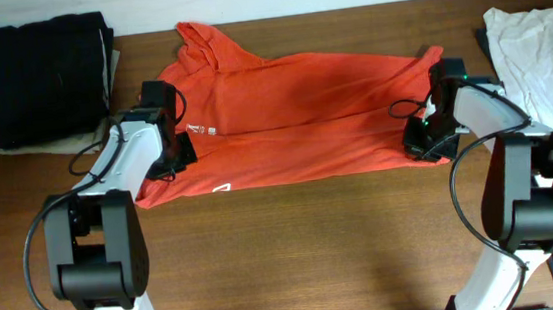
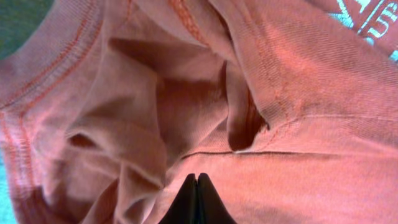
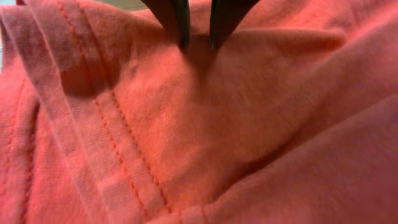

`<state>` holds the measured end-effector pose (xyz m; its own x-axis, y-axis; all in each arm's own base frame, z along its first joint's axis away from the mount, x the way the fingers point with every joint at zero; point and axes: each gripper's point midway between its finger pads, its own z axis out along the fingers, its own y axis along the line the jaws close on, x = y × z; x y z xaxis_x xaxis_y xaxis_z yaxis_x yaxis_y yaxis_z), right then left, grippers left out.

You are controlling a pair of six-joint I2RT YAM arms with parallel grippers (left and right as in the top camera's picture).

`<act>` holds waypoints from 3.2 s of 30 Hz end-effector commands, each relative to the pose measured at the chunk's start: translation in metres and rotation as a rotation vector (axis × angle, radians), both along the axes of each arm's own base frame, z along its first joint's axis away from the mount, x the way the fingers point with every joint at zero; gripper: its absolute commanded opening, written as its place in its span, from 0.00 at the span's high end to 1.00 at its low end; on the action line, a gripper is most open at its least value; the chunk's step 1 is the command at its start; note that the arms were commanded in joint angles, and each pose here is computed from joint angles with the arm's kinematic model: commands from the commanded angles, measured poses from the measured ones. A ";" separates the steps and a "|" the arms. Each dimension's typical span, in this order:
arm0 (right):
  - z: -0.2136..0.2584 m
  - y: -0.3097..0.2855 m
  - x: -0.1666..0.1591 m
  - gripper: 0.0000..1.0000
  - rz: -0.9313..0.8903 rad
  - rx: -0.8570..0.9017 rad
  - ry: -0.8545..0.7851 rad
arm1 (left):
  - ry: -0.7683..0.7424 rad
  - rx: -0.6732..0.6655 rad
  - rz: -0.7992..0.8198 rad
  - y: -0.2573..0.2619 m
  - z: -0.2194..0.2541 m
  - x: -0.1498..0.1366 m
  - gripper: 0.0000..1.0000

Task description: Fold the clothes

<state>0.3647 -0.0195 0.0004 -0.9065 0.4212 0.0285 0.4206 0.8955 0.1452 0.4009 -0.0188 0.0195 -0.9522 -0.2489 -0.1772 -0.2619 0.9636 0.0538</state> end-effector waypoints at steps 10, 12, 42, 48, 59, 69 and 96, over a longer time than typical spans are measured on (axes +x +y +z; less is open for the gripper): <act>-0.014 0.003 -0.053 0.96 -0.088 -0.012 0.186 | 0.386 0.012 0.107 0.020 -0.038 -0.078 0.99; -0.008 0.004 -0.065 0.96 -0.087 -0.009 0.228 | 0.450 0.004 0.136 0.024 -0.026 -0.096 0.99; 0.090 -0.049 -0.125 0.05 -0.243 -0.323 0.221 | -0.078 -0.206 -0.160 -0.036 0.036 -0.060 0.94; 0.087 -0.039 -0.114 0.05 -0.219 -0.252 0.178 | 0.005 -0.252 -0.248 -0.055 0.026 -0.078 0.99; 0.086 -0.037 -0.111 0.06 -0.175 -0.235 0.168 | 0.044 -0.073 -0.072 0.021 0.003 -0.052 0.99; 0.086 -0.036 -0.112 0.05 -0.149 -0.233 0.173 | -0.145 -0.017 -0.055 0.033 0.056 -0.001 0.99; 0.086 -0.037 -0.107 0.05 -0.151 -0.235 0.150 | 0.048 -0.331 -0.072 -0.079 -0.010 -0.022 0.52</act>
<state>0.2589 -0.0571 0.0834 -0.8282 0.5583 0.0497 0.5480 0.8251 -0.1372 0.3789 -0.1006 0.0141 -0.9747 -0.2172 -0.0537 -0.1959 0.9445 -0.2636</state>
